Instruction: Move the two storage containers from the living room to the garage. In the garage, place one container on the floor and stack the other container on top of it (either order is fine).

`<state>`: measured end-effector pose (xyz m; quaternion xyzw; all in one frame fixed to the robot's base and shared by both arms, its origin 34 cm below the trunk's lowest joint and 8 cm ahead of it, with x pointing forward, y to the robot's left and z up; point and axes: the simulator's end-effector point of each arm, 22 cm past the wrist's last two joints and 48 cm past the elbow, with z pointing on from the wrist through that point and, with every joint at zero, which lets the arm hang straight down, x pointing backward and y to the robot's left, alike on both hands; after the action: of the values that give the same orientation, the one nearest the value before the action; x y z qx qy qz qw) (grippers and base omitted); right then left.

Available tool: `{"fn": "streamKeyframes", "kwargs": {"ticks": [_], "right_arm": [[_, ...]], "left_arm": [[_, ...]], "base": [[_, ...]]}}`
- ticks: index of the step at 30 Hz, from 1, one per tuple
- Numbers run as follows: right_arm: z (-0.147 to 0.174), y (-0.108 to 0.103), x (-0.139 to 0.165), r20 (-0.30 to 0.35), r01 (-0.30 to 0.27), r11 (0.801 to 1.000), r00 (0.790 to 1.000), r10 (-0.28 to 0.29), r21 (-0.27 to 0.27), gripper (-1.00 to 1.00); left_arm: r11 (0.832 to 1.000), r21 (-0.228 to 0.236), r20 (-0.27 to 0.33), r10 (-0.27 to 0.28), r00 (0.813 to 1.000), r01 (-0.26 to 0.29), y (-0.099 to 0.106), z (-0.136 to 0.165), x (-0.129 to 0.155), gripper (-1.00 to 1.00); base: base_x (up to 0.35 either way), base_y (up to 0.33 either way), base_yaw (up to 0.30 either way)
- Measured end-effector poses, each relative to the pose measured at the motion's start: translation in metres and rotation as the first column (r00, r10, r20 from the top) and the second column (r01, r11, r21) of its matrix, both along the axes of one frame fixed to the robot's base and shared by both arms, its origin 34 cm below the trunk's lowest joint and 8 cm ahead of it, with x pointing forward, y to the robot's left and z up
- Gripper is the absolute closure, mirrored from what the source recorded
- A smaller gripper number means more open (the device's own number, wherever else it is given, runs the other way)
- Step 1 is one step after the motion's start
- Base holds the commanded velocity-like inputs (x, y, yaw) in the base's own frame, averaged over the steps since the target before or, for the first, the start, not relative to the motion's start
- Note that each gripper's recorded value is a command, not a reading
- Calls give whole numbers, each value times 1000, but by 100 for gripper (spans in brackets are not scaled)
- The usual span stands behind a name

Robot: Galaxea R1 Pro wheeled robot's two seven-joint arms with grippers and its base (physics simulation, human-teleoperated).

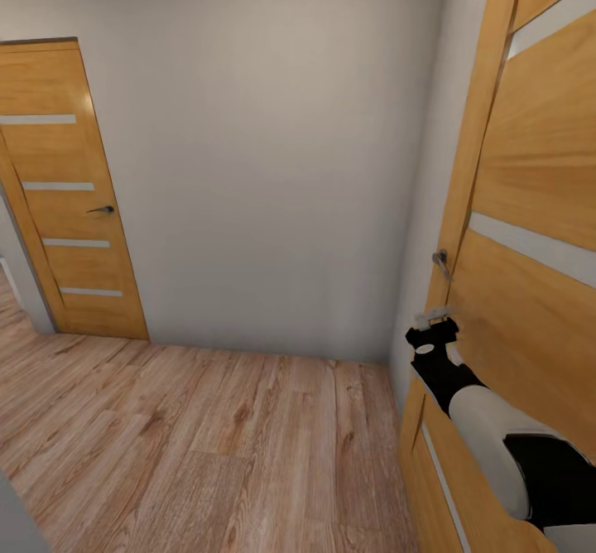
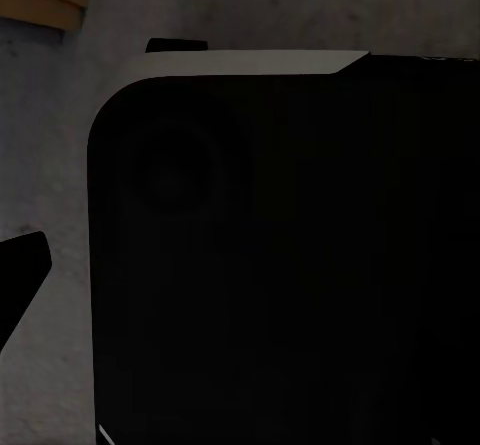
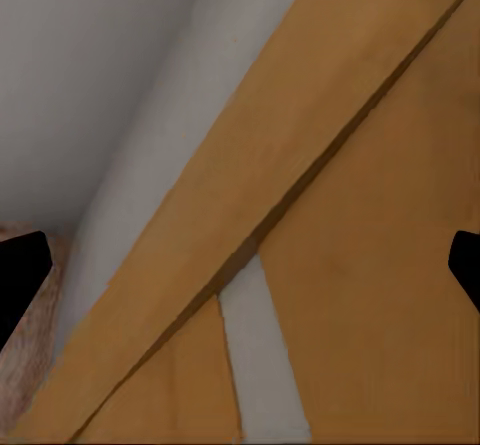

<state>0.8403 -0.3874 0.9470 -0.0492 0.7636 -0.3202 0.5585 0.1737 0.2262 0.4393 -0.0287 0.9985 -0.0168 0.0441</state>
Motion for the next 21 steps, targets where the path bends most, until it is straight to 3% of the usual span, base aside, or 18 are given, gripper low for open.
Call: {"fn": "streamKeyframes", "kwargs": {"ticks": [4,8,12,13,16,18,20,21], "right_arm": [[-39,70,-2,-68,-82,995,994,85,55,-100],[-66,104,-9,-105,-139,987,983,148,85,-100],[-101,121,-21,-180,-189,974,961,209,124,-100],[-121,129,-29,-221,-218,964,943,249,155,-100],[-137,135,-36,-260,-251,949,919,295,191,-100],[-161,140,-49,-303,-273,934,892,335,230,-100],[-181,139,-63,-335,-275,929,875,349,249,-100],[-207,132,-82,-375,-264,928,858,351,264,-100]], "left_arm": [[1000,0,0,0,1000,0,0,0,0,-100],[1000,0,0,0,1000,0,0,0,0,-100],[1000,0,0,0,1000,0,0,0,0,-100],[1000,0,0,0,1000,0,0,0,0,-100],[1000,0,0,0,1000,0,0,0,0,-100],[1000,0,0,0,1000,0,0,0,0,-100],[1000,0,0,0,1000,0,0,0,0,-100],[1000,0,0,0,1000,0,0,0,0,-100]], "base": [[0,0,0],[0,0,0],[0,0,0],[0,0,0],[0,0,0],[0,0,0],[0,0,0],[0,0,0]]}}
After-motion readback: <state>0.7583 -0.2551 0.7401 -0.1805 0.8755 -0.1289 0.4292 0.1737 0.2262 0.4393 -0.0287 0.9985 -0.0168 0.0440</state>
